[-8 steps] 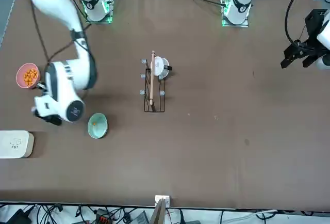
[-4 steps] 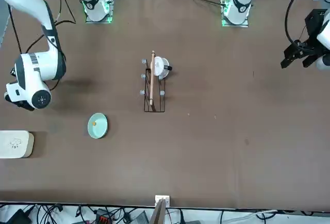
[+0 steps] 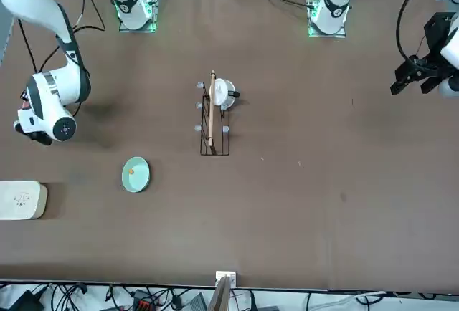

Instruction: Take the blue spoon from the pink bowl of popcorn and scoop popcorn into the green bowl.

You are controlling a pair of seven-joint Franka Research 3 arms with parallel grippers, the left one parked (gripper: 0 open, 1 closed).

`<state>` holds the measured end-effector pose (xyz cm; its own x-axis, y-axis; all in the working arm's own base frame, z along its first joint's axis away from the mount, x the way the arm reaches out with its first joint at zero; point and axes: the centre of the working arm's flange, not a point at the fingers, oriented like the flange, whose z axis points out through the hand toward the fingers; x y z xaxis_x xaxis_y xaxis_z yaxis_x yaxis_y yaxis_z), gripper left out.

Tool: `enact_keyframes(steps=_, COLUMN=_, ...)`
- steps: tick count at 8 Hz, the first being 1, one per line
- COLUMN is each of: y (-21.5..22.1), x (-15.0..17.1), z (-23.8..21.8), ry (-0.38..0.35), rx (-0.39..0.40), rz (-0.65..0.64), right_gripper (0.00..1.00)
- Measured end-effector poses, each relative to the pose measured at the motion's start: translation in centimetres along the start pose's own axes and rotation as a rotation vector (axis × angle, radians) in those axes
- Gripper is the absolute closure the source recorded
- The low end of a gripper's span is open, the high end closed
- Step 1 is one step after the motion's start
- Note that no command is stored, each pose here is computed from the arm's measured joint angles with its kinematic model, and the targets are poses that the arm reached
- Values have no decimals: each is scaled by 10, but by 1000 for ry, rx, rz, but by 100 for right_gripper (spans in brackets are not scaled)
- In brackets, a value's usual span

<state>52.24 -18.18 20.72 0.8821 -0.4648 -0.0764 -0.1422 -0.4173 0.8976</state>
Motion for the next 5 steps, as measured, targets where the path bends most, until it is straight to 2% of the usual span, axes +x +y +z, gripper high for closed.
enact_keyframes(steps=2, y=-4, x=0, z=-1, ry=3, rx=0, rz=8, right_gripper=35)
enact_keyframes(steps=3, y=1, x=1, z=-7, ry=4, rx=14, rz=24, right_gripper=13)
enact_keyframes(steps=4, y=11, x=2, z=-16, ry=-13, rx=58, rz=57, right_gripper=0)
enact_keyframes(steps=5, y=22, x=2, z=-31, ry=-41, rx=127, rz=98, right_gripper=0)
